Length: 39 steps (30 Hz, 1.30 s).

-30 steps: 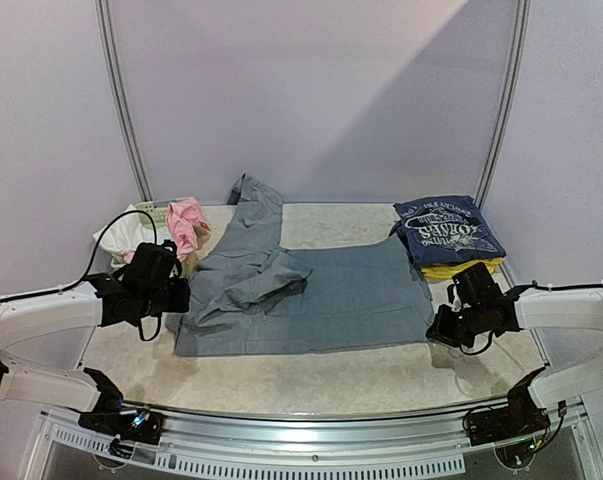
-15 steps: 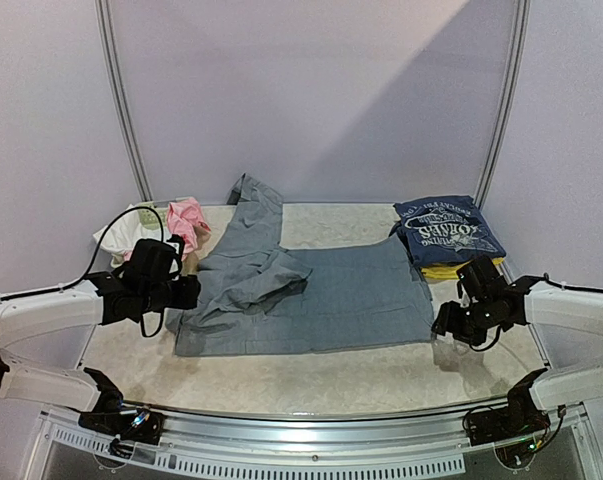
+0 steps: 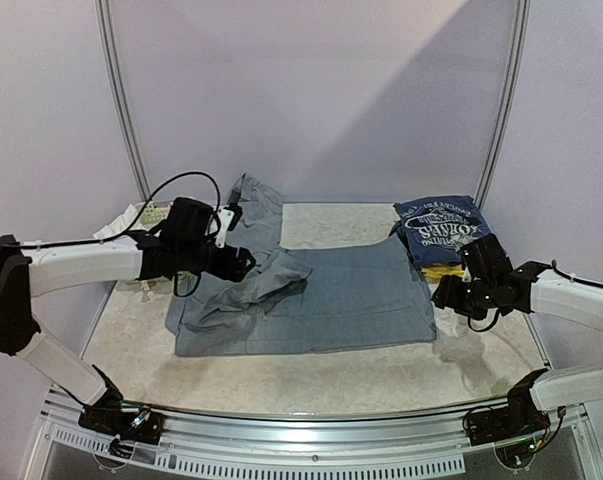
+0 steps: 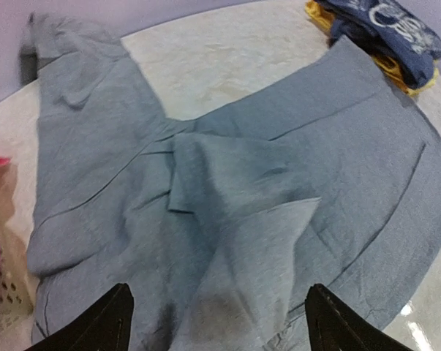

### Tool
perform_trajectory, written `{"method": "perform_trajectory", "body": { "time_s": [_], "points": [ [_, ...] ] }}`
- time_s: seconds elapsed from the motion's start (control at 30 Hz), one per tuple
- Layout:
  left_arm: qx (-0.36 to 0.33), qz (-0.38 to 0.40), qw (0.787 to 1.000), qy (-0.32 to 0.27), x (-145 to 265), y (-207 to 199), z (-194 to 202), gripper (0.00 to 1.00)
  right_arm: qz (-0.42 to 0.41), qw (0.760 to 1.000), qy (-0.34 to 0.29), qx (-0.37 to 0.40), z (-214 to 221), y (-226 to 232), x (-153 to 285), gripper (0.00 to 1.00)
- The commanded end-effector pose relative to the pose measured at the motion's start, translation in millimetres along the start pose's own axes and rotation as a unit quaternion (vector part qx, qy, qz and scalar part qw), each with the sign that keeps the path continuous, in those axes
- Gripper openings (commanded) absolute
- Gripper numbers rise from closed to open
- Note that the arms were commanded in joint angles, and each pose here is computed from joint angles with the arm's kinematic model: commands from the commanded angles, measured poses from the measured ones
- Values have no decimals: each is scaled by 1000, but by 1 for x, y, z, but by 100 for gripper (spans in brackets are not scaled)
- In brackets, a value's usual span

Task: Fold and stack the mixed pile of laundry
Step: Smooth out the 1/3-folded shirt at the center of the board.

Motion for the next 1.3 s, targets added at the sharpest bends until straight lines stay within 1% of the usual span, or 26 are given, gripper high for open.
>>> {"method": "perform_trajectory", "body": {
  "time_s": [0.0,0.13,0.23,0.4,0.5,0.6,0.67,0.73,0.77,0.8,0.83,0.93,0.97,1.03,1.17,1.27],
  "points": [
    [-88,92,992,3,-16,-39,-31,83,-40,999,-18,3,-13,24,1,71],
    [-119,129,983,45,-37,-51,-33,83,-48,999,-17,3,-11,26,-2,71],
    [-134,138,979,60,-56,-56,-32,82,-52,999,-12,5,-8,27,-5,72],
    [-152,152,971,104,-86,-65,-19,72,-59,998,5,6,-1,29,-15,73],
    [-174,148,965,126,-99,-71,-12,72,-64,998,13,9,2,31,-19,74],
    [-175,154,963,136,-108,-73,-7,71,-66,998,22,10,5,32,-26,75],
    [-177,153,962,141,-114,-74,-5,70,-66,997,28,11,7,33,-29,75],
    [-180,150,960,150,-118,-73,-1,64,-66,997,33,12,9,34,-32,75],
    [-183,148,960,155,-119,-73,2,60,-67,997,34,12,9,34,-33,75],
    [-185,142,960,157,-121,-71,3,53,-67,997,35,13,9,34,-33,75],
    [-186,137,960,159,-123,-70,5,45,-67,997,35,13,9,34,-33,75],
    [-188,134,960,161,-126,-69,7,4,-65,997,33,17,7,34,-33,75],
    [-187,134,960,158,-125,-69,6,0,-64,997,34,19,7,35,-33,75],
    [-186,138,962,145,-117,-72,1,0,-64,997,35,21,7,36,-33,76],
    [-187,135,968,97,-87,-74,-18,0,-72,997,30,26,2,42,-30,76],
    [-177,129,974,51,-63,-73,-31,0,-119,991,46,39,3,60,-23,76]
  ]
}}
Point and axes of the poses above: each gripper's point midway between its finger pads, its own x axis back along the fingers, its own y axis along the line the jaws close on, z = x × y, the point moved 2 cm from there along x, back along the fingers, and after that the axes turned 9 degrees about -x, right-handed, at the moved point
